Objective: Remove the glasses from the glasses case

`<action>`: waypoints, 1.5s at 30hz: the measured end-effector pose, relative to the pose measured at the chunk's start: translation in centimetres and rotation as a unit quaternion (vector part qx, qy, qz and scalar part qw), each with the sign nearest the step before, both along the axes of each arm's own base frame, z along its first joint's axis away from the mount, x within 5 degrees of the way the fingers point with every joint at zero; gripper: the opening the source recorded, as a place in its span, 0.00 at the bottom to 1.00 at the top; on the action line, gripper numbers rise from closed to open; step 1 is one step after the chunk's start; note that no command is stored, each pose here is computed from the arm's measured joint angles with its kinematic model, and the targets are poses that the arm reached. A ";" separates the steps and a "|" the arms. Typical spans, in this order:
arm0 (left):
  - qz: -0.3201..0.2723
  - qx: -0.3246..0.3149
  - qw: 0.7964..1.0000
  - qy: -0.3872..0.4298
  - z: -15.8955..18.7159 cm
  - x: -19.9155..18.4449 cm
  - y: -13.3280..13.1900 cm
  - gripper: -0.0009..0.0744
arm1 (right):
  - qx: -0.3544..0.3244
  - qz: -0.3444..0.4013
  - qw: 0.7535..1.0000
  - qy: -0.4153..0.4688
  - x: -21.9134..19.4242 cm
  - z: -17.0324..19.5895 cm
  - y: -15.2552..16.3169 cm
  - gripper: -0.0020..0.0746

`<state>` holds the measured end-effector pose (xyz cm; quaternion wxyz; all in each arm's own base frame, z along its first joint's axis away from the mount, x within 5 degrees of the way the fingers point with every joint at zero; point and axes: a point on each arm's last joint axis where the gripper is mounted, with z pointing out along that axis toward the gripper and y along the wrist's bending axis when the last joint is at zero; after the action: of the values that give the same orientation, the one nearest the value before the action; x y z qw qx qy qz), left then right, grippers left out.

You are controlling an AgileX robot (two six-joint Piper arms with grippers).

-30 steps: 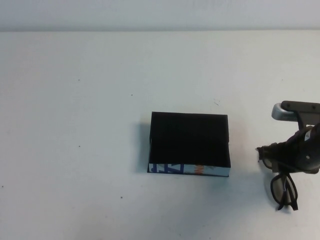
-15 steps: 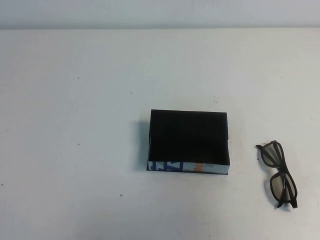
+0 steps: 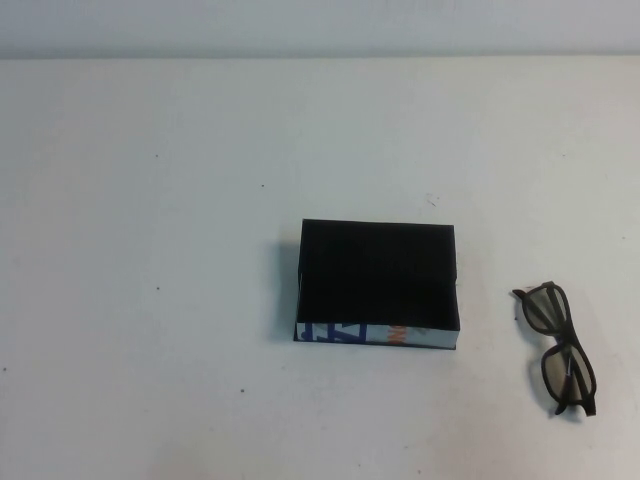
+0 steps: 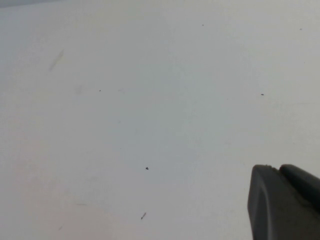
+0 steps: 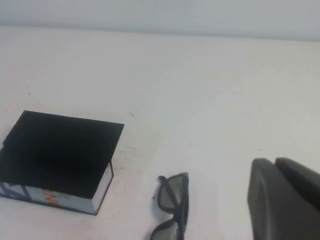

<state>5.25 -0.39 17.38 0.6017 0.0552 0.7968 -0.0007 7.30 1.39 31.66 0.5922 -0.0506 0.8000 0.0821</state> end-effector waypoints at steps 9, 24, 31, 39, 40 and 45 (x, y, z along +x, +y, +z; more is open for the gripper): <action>0.000 0.000 1.000 0.000 0.0 0.0 0.0 0.01 | 0.051 0.006 0.997 -0.063 -2.0 -5.5 -0.3 0.01; 0.000 0.000 1.000 0.000 0.0 0.0 0.0 0.01 | 0.101 -0.070 0.988 -0.097 -1.7 -12.4 -0.8 0.01; 0.000 0.000 1.000 0.000 0.0 0.0 0.0 0.01 | 0.085 -0.066 0.994 -0.028 -1.8 -13.7 -0.6 0.01; 0.000 0.000 1.000 0.000 0.0 0.0 0.0 0.01 | 0.080 -0.065 0.995 -0.013 -1.9 -14.0 -0.6 0.01; 0.000 0.000 1.000 0.000 0.0 0.0 0.0 0.01 | 0.080 -0.065 0.995 -0.013 -1.9 -14.0 -0.6 0.01; 0.000 0.000 1.000 0.000 0.0 0.0 0.0 0.01 | 0.080 -0.065 0.995 -0.013 -1.9 -14.0 -0.6 0.01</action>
<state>5.25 -0.39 17.38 0.6017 0.0552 0.7968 -0.0007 5.39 0.78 17.68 0.6091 0.0483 0.7844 0.1065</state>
